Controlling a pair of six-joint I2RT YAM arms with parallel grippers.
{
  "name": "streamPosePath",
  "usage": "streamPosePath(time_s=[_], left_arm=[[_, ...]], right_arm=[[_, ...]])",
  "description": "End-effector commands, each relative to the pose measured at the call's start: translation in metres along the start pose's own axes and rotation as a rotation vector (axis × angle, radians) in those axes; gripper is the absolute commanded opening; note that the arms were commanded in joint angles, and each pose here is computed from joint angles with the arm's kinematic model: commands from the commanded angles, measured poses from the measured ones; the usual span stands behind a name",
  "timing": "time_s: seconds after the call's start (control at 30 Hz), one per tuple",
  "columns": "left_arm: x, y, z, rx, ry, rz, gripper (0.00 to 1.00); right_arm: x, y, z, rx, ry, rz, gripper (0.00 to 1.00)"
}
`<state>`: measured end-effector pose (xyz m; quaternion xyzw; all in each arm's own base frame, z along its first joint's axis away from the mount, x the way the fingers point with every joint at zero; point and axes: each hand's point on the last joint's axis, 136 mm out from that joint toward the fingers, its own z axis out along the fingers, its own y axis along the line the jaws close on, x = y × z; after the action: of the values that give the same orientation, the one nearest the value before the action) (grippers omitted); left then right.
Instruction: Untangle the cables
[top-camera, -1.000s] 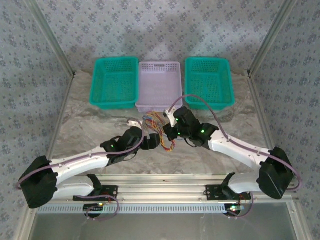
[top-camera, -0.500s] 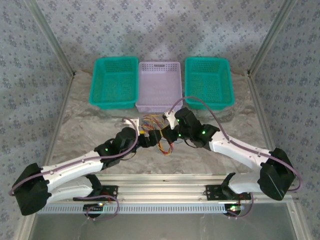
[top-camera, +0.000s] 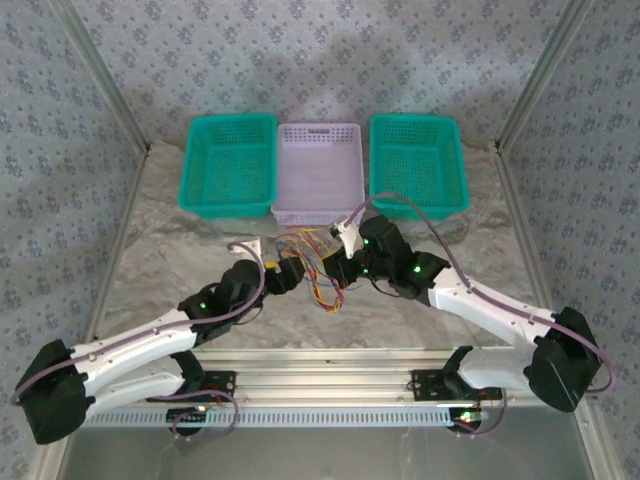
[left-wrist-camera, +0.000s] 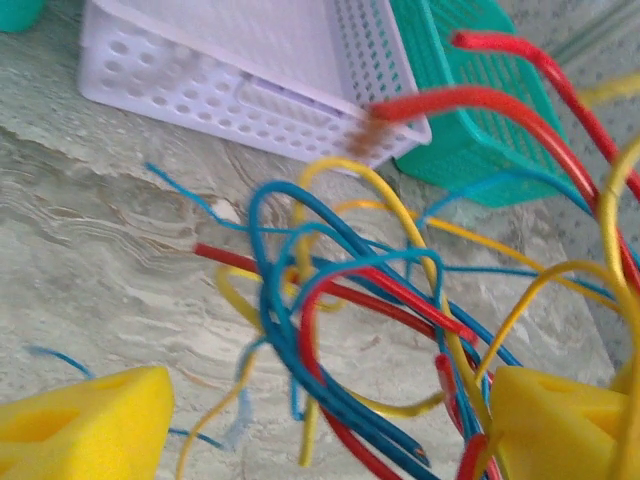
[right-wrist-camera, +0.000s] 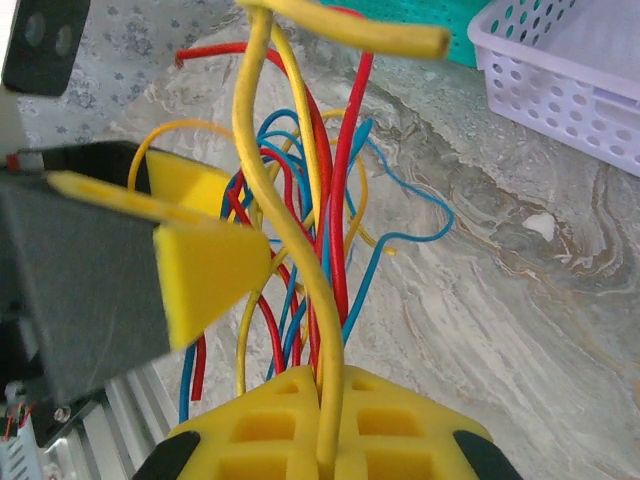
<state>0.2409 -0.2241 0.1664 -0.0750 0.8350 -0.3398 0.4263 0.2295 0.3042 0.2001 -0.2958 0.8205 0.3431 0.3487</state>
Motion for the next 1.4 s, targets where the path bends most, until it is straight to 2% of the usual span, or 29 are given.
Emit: streamPosePath(time_s=[0.0, 0.1, 0.2, 0.43, 0.57, 0.77, 0.87, 0.97, 1.03, 1.37], left_arm=[[-0.011, 0.010, -0.002, -0.030, -0.044, -0.068, 0.82], [-0.016, 0.008, -0.001, -0.019, -0.055, -0.090, 0.89], [-0.017, 0.003, 0.001, 0.000, -0.052, -0.099, 0.90], [-0.008, 0.001, 0.007, 0.023, -0.021, -0.111, 0.75], [-0.007, 0.003, 0.007, 0.017, -0.021, -0.113, 0.63], [-0.007, 0.009, 0.008, -0.006, -0.023, -0.121, 0.32], [-0.007, 0.013, 0.008, -0.019, -0.025, -0.129, 0.26], [-0.008, 0.015, 0.007, -0.025, -0.025, -0.129, 0.15], [-0.009, 0.018, 0.006, -0.040, -0.025, -0.128, 0.00], [-0.006, 0.044, -0.004, -0.106, -0.050, -0.145, 0.00]], right_arm=[[-0.009, 0.014, -0.005, -0.074, -0.040, 0.024, 0.00], [-0.007, 0.017, -0.001, -0.093, -0.031, 0.029, 0.00], [-0.005, 0.018, 0.002, -0.103, -0.026, 0.041, 0.00], [-0.011, 0.021, 0.002, -0.114, -0.064, 0.060, 0.00], [-0.012, 0.021, 0.001, -0.113, -0.069, 0.061, 0.00], [-0.012, 0.022, 0.000, -0.120, -0.075, 0.066, 0.00], [-0.012, 0.022, 0.000, -0.124, -0.079, 0.069, 0.00], [-0.013, 0.019, -0.001, -0.107, -0.085, 0.074, 0.00], [-0.013, 0.011, -0.004, -0.070, -0.094, 0.080, 0.00], [-0.015, -0.045, -0.042, 0.112, -0.218, 0.206, 0.00]])
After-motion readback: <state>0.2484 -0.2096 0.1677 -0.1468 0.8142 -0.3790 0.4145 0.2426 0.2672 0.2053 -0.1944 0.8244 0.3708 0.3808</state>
